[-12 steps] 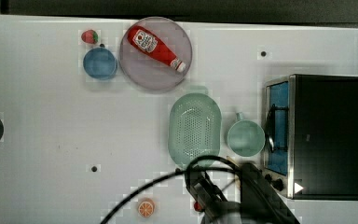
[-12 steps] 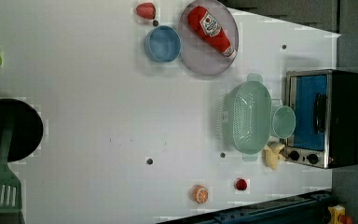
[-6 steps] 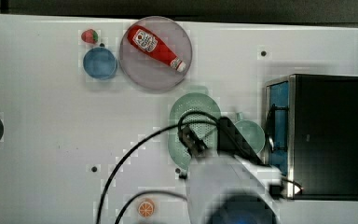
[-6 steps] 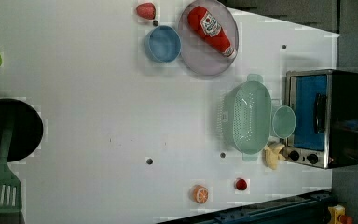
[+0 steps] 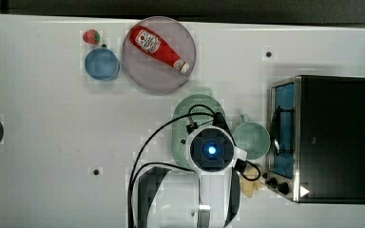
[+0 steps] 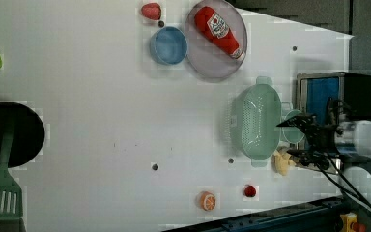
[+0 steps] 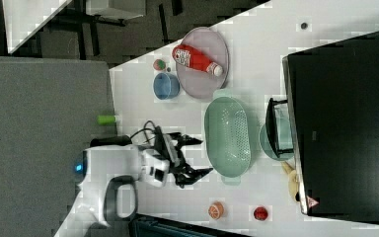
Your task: Drag strainer right to left.
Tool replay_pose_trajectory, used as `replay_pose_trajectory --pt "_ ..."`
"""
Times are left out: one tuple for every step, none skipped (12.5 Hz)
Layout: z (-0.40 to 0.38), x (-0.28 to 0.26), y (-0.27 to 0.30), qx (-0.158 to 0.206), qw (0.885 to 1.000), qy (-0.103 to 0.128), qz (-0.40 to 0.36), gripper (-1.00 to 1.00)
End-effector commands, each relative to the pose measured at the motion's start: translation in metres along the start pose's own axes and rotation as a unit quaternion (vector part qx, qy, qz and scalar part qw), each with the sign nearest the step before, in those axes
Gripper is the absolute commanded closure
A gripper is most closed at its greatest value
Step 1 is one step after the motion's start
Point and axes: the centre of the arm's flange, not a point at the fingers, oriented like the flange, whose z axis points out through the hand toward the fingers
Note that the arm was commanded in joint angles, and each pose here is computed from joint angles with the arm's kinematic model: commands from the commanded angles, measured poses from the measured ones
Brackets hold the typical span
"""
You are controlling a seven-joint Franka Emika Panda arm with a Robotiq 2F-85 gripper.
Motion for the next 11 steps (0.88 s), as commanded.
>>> replay_pose_trajectory --pt "0.021 0.008 -0.013 0.01 0.993 0.005 0.118 -1.0" --pt "0.04 0.007 -0.019 0.01 0.992 0.006 0.128 -1.0" --pt "0.055 0.004 -0.026 0.019 0.992 0.008 0.125 -1.0" --pt "0.069 0.002 -0.033 0.034 0.992 0.013 0.119 -1.0" --pt "0.085 -0.001 -0.039 0.044 0.992 0.015 0.115 -1.0" --pt "0.101 -0.003 -0.041 0.045 0.992 0.015 0.115 -1.0" --pt "0.115 -0.007 -0.042 0.044 0.992 0.013 0.116 -1.0" --pt "0.126 -0.009 -0.044 0.047 0.991 0.013 0.126 -1.0" --pt "0.135 -0.011 -0.045 0.051 0.989 0.013 0.139 -1.0" --pt "0.143 -0.015 -0.046 0.051 0.988 0.012 0.147 -1.0" --pt "0.148 -0.02 -0.047 0.048 0.988 0.011 0.145 -1.0"
